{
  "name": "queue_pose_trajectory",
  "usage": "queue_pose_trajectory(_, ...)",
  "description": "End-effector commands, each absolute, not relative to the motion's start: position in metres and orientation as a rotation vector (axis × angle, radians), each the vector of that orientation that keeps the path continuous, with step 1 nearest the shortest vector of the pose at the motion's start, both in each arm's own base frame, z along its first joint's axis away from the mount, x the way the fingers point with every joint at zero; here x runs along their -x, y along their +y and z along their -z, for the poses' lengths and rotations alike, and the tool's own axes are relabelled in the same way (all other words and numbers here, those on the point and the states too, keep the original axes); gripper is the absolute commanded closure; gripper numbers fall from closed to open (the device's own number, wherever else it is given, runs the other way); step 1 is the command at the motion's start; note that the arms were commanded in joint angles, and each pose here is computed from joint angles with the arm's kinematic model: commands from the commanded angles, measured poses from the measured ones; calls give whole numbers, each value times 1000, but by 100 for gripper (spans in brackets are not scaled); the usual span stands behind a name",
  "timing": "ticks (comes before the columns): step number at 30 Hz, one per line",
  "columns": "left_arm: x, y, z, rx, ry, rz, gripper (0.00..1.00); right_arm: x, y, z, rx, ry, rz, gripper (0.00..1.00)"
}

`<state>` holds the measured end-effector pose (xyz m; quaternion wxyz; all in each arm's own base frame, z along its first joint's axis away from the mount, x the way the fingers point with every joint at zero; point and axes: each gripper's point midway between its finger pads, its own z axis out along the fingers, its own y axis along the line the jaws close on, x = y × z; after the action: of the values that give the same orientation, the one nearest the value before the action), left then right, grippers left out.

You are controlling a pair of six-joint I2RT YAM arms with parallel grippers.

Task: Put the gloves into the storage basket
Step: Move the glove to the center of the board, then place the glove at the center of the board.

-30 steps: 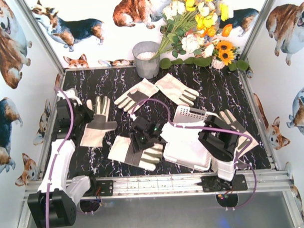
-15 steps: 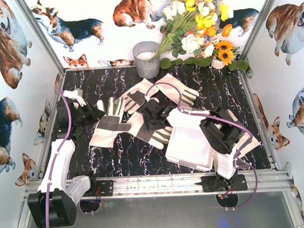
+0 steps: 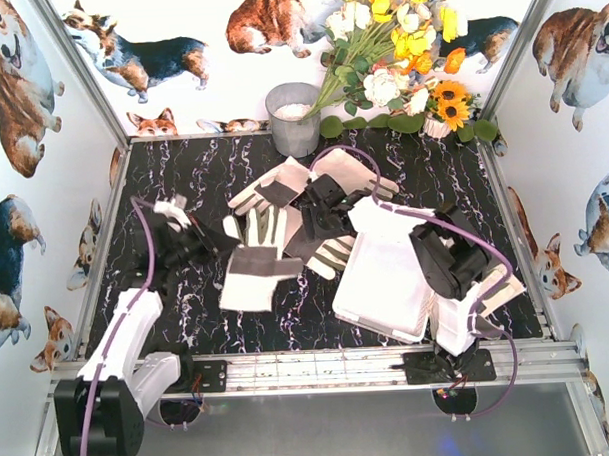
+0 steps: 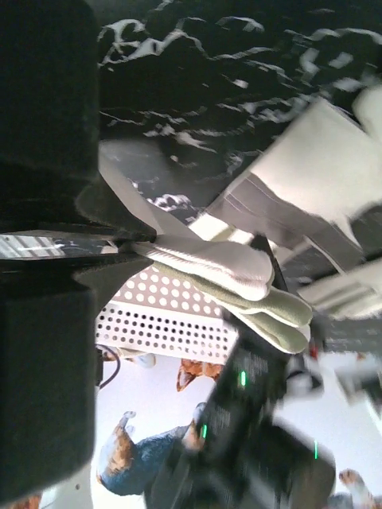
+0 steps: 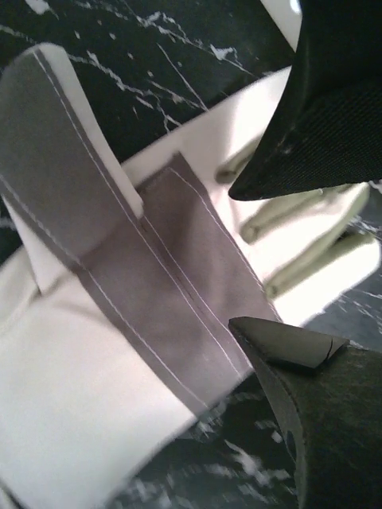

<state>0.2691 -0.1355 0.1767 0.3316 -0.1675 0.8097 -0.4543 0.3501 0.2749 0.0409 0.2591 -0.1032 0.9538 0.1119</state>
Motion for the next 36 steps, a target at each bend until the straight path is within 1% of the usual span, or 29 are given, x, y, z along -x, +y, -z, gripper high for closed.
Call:
queue_pose_trajectory(1,-265,-142,-134,634,2169,1277,100,-338,299,-119,362,2453,-558,37)
queue_pose_trajectory(2,-263,-142,-122,651,2197,1269,100,-329,303,-126,373,2449,-621,37)
queue_pose_trajectory(4,-261,-139,-103,660,2258,1209,100,-309,308,-146,391,2430,-756,32)
queue_pose_trajectory(8,-258,-127,-85,597,2360,996,100,-267,318,-166,393,2418,-1016,29)
queue_pose_trajectory(9,-257,-126,-84,588,2374,963,97,-257,321,-168,381,2420,-1064,29)
queue_pose_trajectory(10,-255,-127,-82,578,2385,949,88,-249,323,-169,376,2424,-1100,29)
queue_pose_trajectory(13,-246,-125,-73,549,2437,872,53,-227,330,-161,401,2457,-1092,29)
queue_pose_trajectory(14,-245,-119,-68,550,2452,809,47,-222,332,-155,415,2474,-1056,28)
queue_pose_trajectory(16,-240,-111,-63,552,2468,738,41,-215,335,-141,432,2520,-986,29)
queue_pose_trajectory(20,-238,-106,-66,538,2455,680,40,-205,340,-119,462,2577,-855,29)
queue_pose_trajectory(23,-235,-106,-63,519,2474,649,41,-198,344,-109,467,2606,-816,30)
queue_pose_trajectory(29,-232,-110,-51,496,2509,651,46,-198,337,-87,359,2657,-749,30)
queue_pose_trajectory(34,-236,-114,-47,491,2504,673,51,-197,347,-74,340,2680,-798,30)
queue_pose_trajectory(36,-239,-116,-45,485,2506,678,53,-199,350,-69,337,2686,-793,32)
